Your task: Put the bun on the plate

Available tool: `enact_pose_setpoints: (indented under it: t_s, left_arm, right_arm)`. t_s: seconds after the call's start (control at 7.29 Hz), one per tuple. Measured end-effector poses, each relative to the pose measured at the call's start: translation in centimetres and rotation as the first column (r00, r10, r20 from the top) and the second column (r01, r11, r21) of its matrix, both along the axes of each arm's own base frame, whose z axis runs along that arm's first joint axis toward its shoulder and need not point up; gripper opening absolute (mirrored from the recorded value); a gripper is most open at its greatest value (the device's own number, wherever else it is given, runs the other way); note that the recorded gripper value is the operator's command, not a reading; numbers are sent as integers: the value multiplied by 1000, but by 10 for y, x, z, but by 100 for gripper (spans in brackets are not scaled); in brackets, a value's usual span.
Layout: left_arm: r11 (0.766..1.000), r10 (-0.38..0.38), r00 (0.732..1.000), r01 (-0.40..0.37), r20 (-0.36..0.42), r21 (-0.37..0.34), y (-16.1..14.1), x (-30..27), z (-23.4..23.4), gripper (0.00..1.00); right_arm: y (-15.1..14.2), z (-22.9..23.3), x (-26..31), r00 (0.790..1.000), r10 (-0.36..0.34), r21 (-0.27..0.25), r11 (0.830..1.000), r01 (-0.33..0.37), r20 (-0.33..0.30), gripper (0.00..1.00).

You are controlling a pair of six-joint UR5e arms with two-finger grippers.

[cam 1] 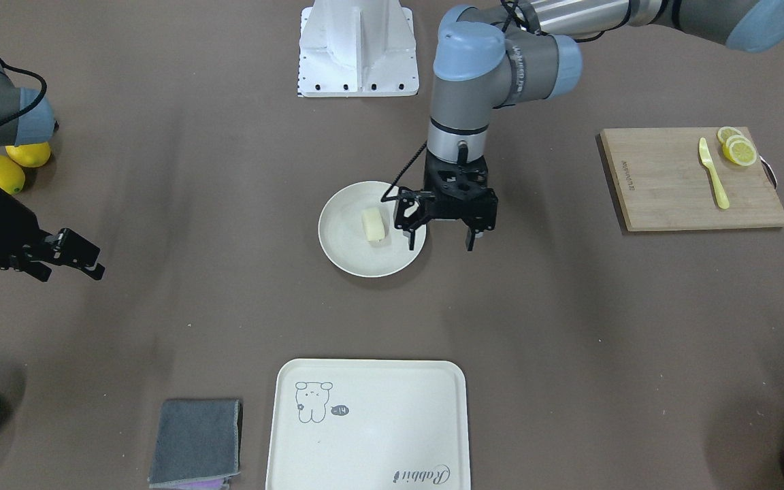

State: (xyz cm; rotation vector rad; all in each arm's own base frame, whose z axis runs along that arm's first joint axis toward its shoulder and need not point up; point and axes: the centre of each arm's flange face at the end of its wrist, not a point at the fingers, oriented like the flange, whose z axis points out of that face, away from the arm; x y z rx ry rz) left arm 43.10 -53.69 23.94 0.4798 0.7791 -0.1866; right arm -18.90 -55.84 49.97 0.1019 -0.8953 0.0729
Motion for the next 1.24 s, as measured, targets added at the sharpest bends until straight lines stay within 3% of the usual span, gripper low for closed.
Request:
enact_pose_setpoints:
  t_s: [0.27, 0.69, 0.96, 1.24]
  left_arm:
    - [999, -36, 997, 34, 66, 28, -33, -55, 48, 98]
    - [997, -73, 984, 76, 161, -8, -63, -113, 108, 98]
    - [999, 23, 981, -15, 191, -42, -82, -198, 149, 98]
    - [990, 111, 988, -100, 112, -97, -70, -307, 195, 98]
  right_arm:
    - [-7, 71, 101, 991, -85, 16, 996, 87, -102, 100]
    - [-1, 135, 215, 979, -147, -7, 989, 147, -139, 100]
    - [7, 136, 245, 978, -152, -7, 988, 153, -142, 100]
    - [17, 121, 252, 979, -142, 13, 989, 145, -146, 100]
